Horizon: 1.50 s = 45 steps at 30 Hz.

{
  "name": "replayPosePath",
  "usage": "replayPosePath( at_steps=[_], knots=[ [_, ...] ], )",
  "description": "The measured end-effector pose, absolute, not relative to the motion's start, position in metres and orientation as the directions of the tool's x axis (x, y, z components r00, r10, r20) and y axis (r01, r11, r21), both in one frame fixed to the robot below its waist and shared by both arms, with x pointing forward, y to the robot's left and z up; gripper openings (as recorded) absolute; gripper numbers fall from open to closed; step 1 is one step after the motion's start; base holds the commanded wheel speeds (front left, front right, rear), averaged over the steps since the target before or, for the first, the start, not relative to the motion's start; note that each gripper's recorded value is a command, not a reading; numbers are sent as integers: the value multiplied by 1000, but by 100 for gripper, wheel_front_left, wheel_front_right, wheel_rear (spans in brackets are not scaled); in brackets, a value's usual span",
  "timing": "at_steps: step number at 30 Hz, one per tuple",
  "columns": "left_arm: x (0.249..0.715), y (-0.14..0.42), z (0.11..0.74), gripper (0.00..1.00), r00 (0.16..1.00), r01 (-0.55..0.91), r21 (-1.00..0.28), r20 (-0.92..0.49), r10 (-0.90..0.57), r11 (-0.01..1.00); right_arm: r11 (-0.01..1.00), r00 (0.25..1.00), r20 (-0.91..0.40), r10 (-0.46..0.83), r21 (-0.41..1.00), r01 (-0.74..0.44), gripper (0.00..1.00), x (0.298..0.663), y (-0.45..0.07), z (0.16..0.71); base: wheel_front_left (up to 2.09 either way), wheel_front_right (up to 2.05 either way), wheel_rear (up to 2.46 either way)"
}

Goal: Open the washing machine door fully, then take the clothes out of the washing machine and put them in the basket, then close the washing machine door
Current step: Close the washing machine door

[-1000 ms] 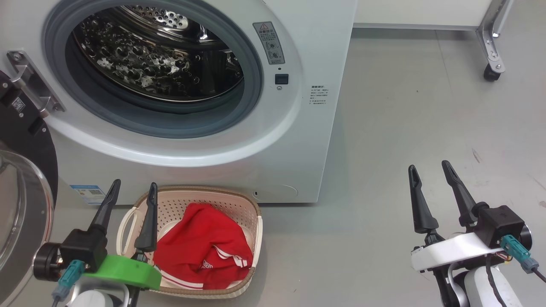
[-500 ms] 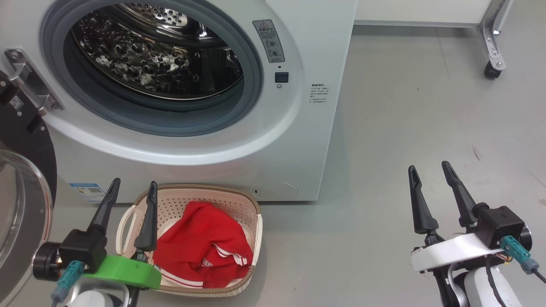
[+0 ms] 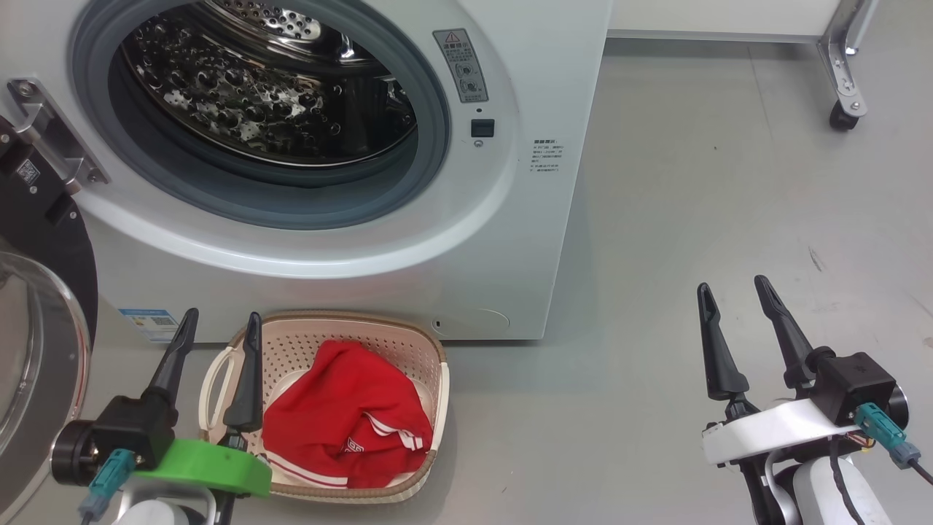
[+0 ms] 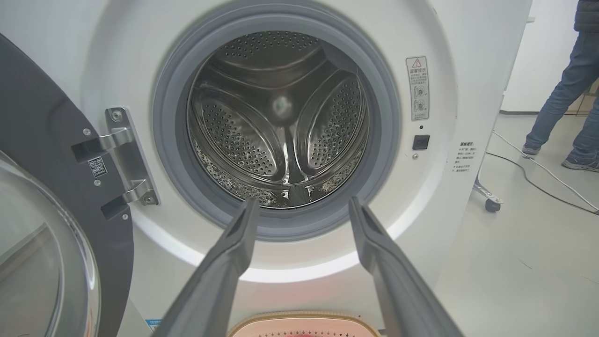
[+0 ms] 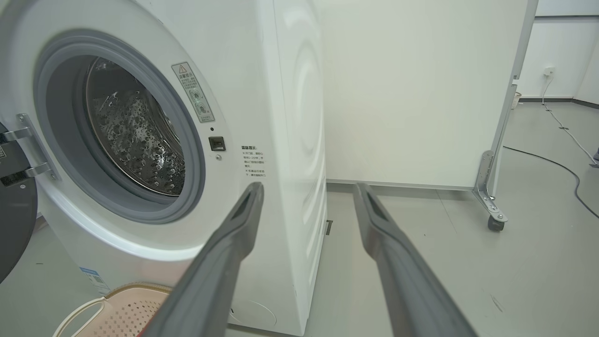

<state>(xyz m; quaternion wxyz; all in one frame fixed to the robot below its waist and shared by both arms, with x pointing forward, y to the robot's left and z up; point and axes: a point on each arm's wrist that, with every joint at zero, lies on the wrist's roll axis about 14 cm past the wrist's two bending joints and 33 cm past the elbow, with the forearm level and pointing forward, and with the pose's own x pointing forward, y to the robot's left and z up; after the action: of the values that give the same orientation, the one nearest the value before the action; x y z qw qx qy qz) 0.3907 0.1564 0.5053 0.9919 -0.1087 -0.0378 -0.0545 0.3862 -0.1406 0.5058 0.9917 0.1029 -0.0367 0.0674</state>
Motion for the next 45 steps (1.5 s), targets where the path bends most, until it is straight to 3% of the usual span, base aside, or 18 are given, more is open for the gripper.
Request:
replayPosePath(
  at_steps=[45],
  knots=[
    [392, 156, 507, 100, 991, 118, -197, 92, -102, 973, 968, 988, 74, 138, 202, -150, 100, 385, -137, 502, -90, 90, 0]
  ],
)
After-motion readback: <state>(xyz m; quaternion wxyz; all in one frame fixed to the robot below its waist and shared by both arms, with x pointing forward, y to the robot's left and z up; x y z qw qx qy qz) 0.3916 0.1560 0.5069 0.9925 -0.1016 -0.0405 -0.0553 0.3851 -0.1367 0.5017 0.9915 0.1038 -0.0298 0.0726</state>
